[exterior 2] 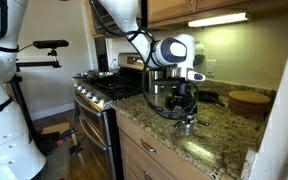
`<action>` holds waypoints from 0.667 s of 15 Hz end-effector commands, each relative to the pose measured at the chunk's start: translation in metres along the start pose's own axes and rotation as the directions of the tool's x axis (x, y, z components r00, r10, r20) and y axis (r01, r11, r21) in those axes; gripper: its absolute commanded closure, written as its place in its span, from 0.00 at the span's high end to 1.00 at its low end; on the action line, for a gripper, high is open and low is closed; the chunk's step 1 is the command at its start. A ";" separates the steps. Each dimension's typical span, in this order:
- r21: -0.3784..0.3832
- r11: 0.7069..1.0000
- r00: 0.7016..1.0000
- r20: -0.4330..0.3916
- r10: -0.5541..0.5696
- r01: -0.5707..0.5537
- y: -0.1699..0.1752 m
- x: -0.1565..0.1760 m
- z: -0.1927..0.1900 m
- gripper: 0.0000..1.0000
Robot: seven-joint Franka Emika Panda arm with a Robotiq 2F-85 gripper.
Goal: Put the small pot inside the medium pot and put both pots inside the large pot
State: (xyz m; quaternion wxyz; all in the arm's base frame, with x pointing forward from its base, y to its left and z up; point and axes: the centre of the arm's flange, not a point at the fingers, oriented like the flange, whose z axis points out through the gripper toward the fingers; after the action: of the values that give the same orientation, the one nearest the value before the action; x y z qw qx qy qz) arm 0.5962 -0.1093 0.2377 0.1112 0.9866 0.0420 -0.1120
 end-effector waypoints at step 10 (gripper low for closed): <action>0.020 0.996 0.994 -0.056 -0.091 0.092 -0.014 -0.014 -0.002 1.00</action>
State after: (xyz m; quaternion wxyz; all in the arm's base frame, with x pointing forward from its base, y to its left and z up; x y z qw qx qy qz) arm 0.5945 -0.0949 0.2373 0.1025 0.9867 0.0752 -0.1017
